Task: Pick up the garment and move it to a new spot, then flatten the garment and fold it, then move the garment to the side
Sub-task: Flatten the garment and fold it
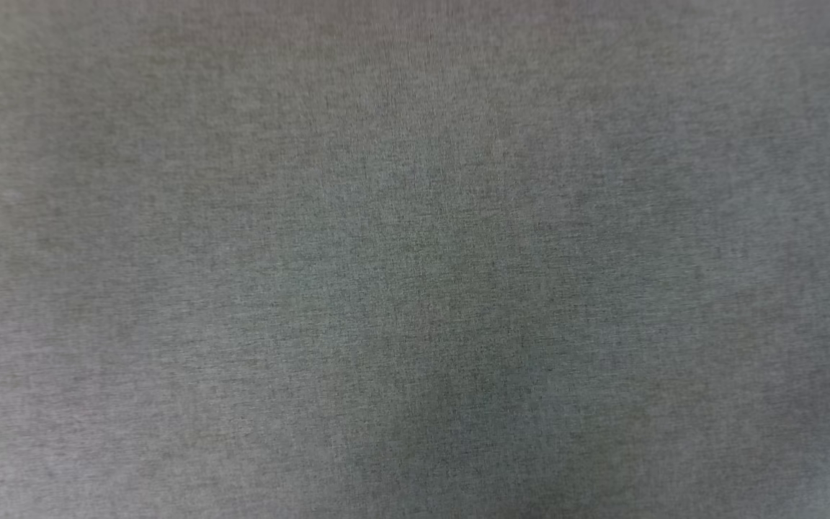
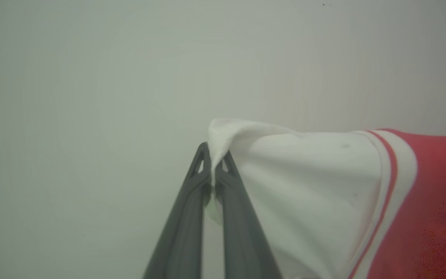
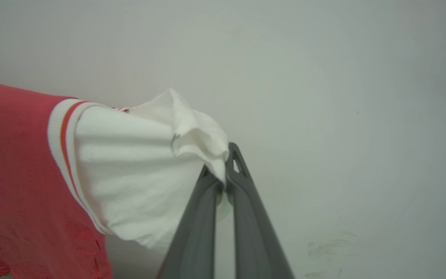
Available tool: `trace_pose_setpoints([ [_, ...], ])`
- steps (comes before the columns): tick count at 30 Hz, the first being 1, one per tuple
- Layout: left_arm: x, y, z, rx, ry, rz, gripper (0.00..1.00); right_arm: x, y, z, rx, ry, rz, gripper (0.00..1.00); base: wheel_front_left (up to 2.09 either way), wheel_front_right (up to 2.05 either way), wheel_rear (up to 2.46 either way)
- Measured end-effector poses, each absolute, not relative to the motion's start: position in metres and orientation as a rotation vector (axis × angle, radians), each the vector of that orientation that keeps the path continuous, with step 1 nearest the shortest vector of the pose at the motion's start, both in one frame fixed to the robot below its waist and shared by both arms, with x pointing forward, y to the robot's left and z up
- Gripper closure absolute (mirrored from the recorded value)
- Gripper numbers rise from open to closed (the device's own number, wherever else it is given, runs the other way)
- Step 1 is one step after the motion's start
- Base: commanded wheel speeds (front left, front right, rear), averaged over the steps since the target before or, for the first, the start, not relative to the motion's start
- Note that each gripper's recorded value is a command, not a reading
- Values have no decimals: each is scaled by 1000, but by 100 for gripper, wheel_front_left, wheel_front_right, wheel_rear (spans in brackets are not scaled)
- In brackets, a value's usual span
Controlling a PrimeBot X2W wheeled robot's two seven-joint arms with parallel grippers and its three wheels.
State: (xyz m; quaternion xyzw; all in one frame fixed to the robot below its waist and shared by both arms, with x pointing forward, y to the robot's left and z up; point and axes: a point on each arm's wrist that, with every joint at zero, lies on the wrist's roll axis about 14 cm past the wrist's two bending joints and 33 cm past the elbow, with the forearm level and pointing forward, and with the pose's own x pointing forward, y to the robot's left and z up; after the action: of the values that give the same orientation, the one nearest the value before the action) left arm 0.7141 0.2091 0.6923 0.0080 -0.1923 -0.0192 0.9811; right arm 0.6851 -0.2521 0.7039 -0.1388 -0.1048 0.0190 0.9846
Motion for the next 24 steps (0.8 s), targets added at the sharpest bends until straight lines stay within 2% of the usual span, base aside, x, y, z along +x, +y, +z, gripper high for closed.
trace_pose_setpoints([
  [12, 733, 203, 584, -50, -210, -70, 100, 714, -233, 598, -237, -32, 117, 100, 0, 0, 0],
  [18, 713, 204, 560, -86, -167, -86, 100, 697, -231, 566, -203, 42, 145, 100, 0, 0, 0],
  [24, 664, 215, 529, -116, -105, -81, 100, 650, -227, 523, -156, 147, 186, 100, 0, 0, 0],
])
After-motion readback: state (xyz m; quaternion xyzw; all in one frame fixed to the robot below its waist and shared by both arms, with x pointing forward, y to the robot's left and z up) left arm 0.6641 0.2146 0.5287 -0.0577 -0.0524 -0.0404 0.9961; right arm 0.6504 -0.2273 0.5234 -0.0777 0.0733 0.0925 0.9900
